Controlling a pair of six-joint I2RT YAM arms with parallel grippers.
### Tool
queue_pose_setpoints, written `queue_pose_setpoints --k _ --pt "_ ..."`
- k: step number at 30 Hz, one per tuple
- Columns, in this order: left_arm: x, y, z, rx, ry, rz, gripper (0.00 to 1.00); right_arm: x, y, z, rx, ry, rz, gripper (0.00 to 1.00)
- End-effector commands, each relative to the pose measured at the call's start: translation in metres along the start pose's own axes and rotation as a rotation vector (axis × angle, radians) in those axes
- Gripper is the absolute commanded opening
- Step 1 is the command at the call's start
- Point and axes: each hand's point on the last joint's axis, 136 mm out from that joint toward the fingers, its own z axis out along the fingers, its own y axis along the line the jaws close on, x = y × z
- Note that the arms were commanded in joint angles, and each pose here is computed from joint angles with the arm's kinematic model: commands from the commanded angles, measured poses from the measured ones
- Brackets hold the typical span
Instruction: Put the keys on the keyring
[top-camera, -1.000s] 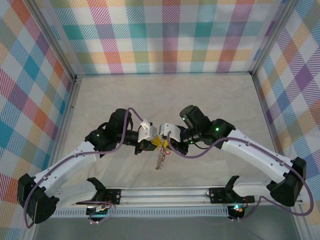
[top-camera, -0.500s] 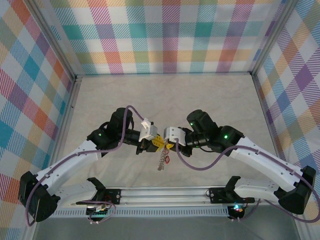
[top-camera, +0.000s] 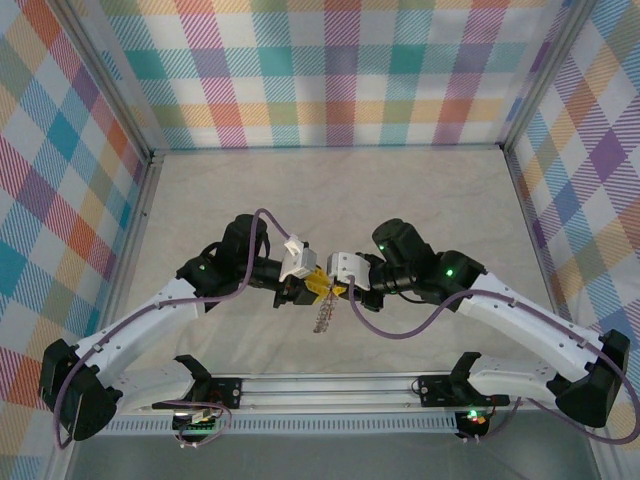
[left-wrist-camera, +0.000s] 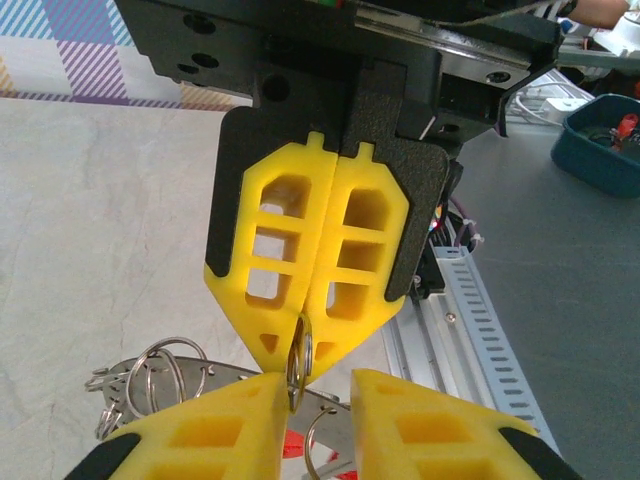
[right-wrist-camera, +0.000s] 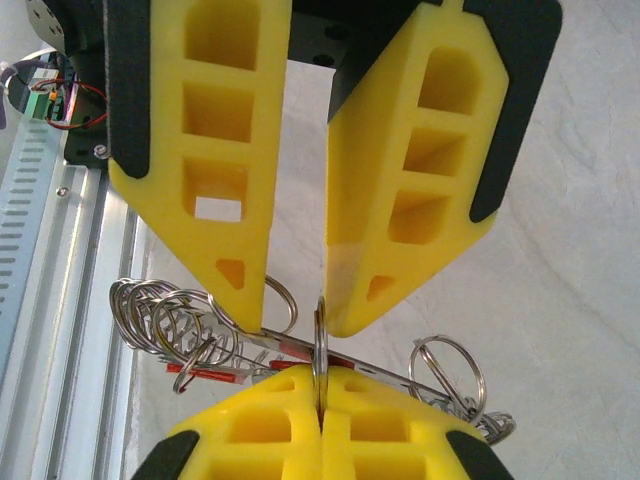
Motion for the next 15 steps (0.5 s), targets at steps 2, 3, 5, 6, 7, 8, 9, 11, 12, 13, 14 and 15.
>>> queue_pose_setpoints --k 2,3,5,6,7,8,9,11,12,13,14,15 --pt "-0.0171 -0.0061 0.0015 0.026 -0.036 0.043 0.21 -0.0353 -0.0079 -0.0009 0.016 -0.131 -0.054 0.00" --pt "-0.0170 -0.0063 0.0016 0.026 -0.035 0.043 0.19 -0.0354 -0.0074 -0.0002 0.011 -0.133 -0.053 0.00" --pt "-0.0169 -0.0070 0.0021 0.031 -0.035 0.041 0.15 -0.0373 -0.0069 0.0005 0.004 -0.140 -0.049 0.00" --pt "-0.0168 -0.0070 0.0023 0.033 -0.034 0.037 0.09 -0.0386 -0.0062 0.0009 -0.003 -0.147 -0.048 0.00" --pt "-0.0167 -0.0070 0.0028 0.035 -0.033 0.035 0.04 -0.0394 -0.0057 0.0015 -0.008 -0.151 -0.044 0.00" --pt "-0.0158 -0.0067 0.0032 0.034 -0.031 0.033 0.00 -0.0392 -0.0057 0.0023 -0.008 -0.150 -0.041 0.00" --pt "-0.0156 -0.0068 0.0034 0.032 -0.030 0.034 0.00 -0.0390 -0.0068 0.0026 -0.004 -0.150 -0.039 0.00" --pt "-0.0155 -0.0057 0.0026 0.020 -0.031 0.039 0.00 -0.0368 -0.0083 0.0028 0.010 -0.145 -0.034 0.00" --pt "-0.0162 -0.0054 0.0018 0.011 -0.033 0.044 0.00 -0.0355 -0.0094 0.0029 0.018 -0.143 -0.030 0.00" --pt "-0.0166 -0.0043 0.0006 -0.001 -0.033 0.047 0.00 -0.0350 -0.0103 0.0017 0.029 -0.144 -0.022 0.00" --pt "-0.0175 -0.0025 -0.0004 -0.019 -0.034 0.045 0.00 -0.0325 -0.0101 0.0010 0.033 -0.142 -0.013 0.02" --pt "-0.0202 0.0011 -0.0030 -0.047 -0.043 0.032 0.00 -0.0298 -0.0092 0.0000 0.040 -0.142 -0.013 0.06"
